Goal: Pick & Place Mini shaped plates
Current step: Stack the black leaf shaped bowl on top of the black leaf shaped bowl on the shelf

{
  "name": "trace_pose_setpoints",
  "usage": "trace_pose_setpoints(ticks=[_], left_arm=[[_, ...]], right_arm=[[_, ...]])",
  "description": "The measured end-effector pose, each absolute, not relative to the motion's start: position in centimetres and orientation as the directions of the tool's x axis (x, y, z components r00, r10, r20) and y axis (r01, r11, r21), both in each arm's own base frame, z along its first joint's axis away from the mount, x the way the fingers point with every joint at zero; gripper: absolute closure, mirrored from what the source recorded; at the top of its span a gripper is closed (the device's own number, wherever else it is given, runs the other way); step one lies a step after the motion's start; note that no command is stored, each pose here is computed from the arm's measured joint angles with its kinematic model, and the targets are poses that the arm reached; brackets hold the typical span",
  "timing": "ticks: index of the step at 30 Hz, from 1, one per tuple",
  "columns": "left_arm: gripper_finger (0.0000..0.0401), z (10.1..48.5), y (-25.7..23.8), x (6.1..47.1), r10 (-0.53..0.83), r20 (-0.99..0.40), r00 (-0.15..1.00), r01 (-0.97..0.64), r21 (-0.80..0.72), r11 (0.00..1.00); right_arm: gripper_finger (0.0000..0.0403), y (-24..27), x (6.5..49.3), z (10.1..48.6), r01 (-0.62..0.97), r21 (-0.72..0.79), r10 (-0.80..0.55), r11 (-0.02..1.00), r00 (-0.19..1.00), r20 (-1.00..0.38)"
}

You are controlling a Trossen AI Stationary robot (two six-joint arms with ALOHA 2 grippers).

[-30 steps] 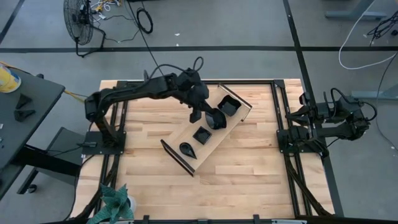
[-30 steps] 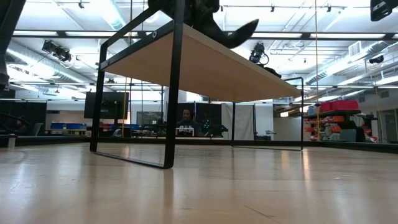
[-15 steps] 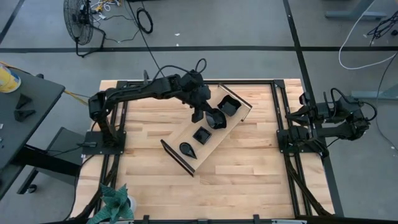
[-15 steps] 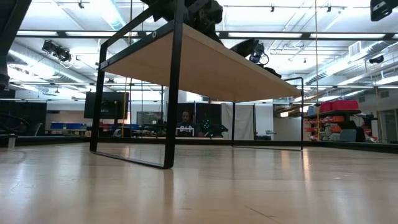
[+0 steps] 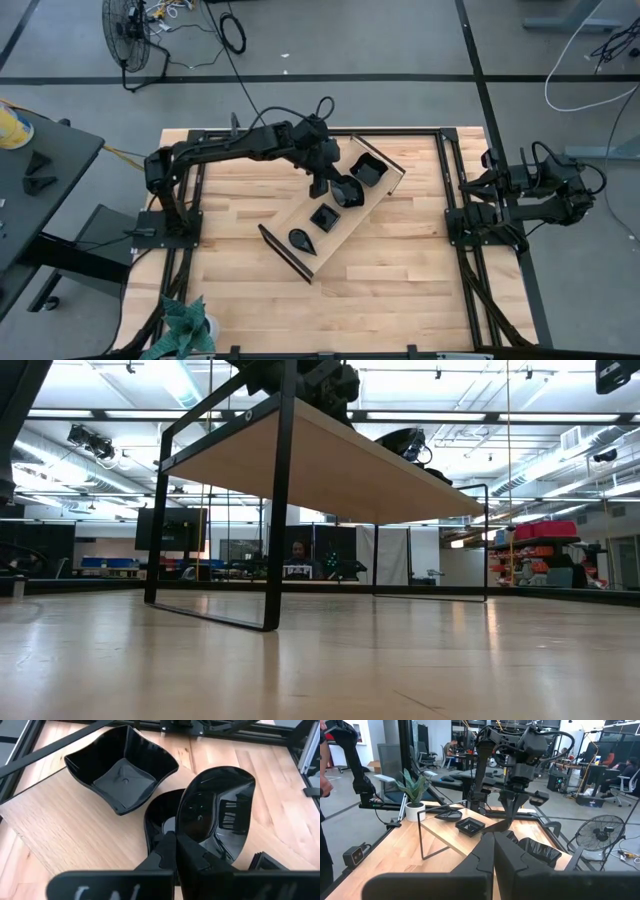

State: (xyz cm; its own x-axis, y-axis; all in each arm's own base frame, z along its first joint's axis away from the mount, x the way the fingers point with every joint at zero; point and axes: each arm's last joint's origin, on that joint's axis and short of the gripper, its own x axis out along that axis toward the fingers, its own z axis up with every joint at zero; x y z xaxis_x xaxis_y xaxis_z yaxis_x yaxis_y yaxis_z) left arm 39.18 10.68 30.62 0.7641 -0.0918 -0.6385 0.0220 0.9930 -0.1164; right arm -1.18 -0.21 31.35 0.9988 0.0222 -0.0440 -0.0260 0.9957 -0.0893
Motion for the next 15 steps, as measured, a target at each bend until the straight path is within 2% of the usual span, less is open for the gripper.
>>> trace_pose_setpoints(ticks=[5, 15], left_arm=[[0.0386, 30.62, 10.67, 39.18, -0.093, -0.638, 0.764, 0.023, -0.117, 0.993], [0.032, 30.61, 10.68, 39.18, -0.09, -0.639, 0.764, 0.02, -0.115, 0.993]], right_arm=[[0.0392, -0.21, -1.18, 31.35, -0.026, -0.09, 0.022, 0.996, 0.999, -0.044], [0.0392, -0.21, -1.18, 31.35, -0.026, -0.089, 0.022, 0.996, 0.999, -0.044]])
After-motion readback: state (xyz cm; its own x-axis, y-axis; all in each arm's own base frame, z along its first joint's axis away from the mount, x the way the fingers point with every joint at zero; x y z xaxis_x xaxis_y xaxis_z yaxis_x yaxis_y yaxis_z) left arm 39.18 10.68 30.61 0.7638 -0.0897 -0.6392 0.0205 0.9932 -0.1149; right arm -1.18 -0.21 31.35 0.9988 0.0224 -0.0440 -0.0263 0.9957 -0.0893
